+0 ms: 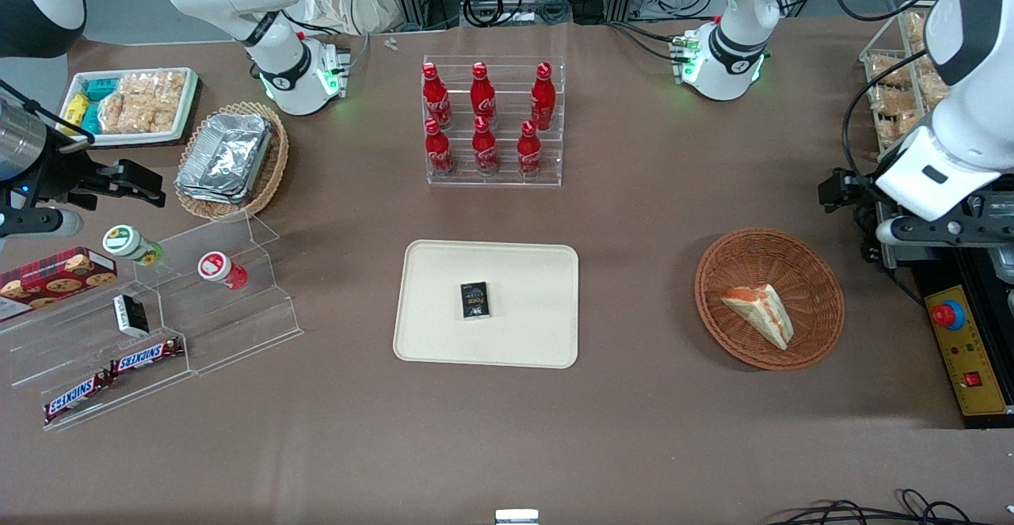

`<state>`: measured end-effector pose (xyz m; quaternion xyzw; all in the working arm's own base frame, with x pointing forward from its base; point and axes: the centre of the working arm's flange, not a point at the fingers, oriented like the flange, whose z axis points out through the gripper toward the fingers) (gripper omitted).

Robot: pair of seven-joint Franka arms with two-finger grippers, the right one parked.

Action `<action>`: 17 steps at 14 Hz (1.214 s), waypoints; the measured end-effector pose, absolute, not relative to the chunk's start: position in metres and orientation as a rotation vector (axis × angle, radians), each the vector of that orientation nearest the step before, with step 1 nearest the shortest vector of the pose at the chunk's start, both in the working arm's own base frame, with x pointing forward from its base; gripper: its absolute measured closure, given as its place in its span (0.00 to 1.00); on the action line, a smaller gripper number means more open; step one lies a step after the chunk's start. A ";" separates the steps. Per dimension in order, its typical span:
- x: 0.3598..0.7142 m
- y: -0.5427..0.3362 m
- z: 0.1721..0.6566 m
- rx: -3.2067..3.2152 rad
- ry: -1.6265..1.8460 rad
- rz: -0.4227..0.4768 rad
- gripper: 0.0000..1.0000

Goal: Place sandwich from basket to tray
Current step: 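Lower the open left gripper over the wrapped sandwich in the wicker basket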

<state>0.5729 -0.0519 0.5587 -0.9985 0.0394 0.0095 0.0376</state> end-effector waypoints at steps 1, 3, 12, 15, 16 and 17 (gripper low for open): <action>0.577 -0.053 0.553 -3.066 0.125 0.025 0.00; 0.580 -0.057 0.543 -3.069 0.139 0.017 0.00; 0.579 -0.058 0.465 -3.073 0.156 0.085 0.00; 0.577 -0.048 0.437 -3.074 0.136 0.161 0.00; 0.579 -0.045 0.427 -3.076 0.130 0.188 0.00; 0.582 -0.043 0.416 -3.078 0.126 0.216 0.00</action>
